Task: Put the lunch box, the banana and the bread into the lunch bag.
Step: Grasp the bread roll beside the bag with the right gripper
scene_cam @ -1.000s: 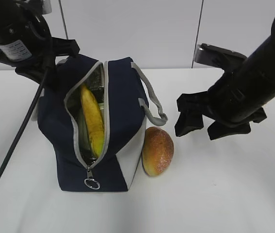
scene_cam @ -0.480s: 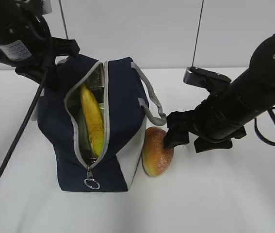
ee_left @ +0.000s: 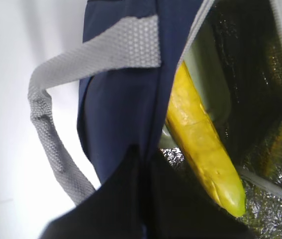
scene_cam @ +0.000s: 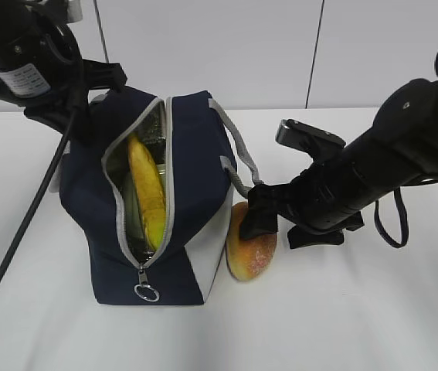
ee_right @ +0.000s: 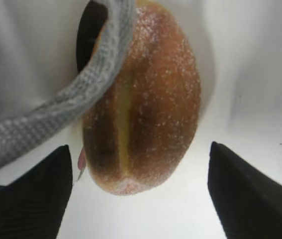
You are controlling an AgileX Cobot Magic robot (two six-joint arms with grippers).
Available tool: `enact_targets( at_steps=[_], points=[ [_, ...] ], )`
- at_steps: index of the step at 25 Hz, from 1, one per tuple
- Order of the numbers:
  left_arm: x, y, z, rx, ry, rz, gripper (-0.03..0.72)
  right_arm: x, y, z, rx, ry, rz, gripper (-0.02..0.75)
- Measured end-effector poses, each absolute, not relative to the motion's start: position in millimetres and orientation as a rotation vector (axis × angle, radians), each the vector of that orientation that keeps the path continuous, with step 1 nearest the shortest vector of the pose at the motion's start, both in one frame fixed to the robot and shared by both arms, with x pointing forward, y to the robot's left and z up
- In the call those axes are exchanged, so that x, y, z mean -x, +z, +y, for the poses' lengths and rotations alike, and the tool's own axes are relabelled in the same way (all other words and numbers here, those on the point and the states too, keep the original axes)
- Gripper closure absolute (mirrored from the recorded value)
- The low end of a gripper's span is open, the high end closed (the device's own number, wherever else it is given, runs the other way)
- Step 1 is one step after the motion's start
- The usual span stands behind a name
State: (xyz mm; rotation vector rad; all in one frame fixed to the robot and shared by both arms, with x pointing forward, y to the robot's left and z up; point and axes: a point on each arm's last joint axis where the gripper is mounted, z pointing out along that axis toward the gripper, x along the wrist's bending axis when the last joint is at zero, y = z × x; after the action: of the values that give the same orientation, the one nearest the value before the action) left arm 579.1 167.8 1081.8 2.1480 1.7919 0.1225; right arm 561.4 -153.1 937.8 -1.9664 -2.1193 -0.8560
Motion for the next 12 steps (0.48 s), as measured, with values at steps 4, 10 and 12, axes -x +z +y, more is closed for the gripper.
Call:
enact_targets(
  at_steps=[4, 10, 12],
  points=[
    [-579.0, 1081.7, 167.8, -2.149, 0.121, 1.793, 0.691, -572.7, 930.5, -149.7, 1.972, -0.854, -2.12, 0.09],
    [-579.0, 1081.7, 168.1, -2.151, 0.125, 1.793, 0.691, -587.7, 919.6, -144.0, 1.969, -0.843, -2.112, 0.089],
    [-578.9, 1081.7, 168.1, -2.152, 0.124, 1.793, 0.691, -589.4, 916.4, -142.6, 1.963, -0.829, -2.106, 0.089]
  ],
)
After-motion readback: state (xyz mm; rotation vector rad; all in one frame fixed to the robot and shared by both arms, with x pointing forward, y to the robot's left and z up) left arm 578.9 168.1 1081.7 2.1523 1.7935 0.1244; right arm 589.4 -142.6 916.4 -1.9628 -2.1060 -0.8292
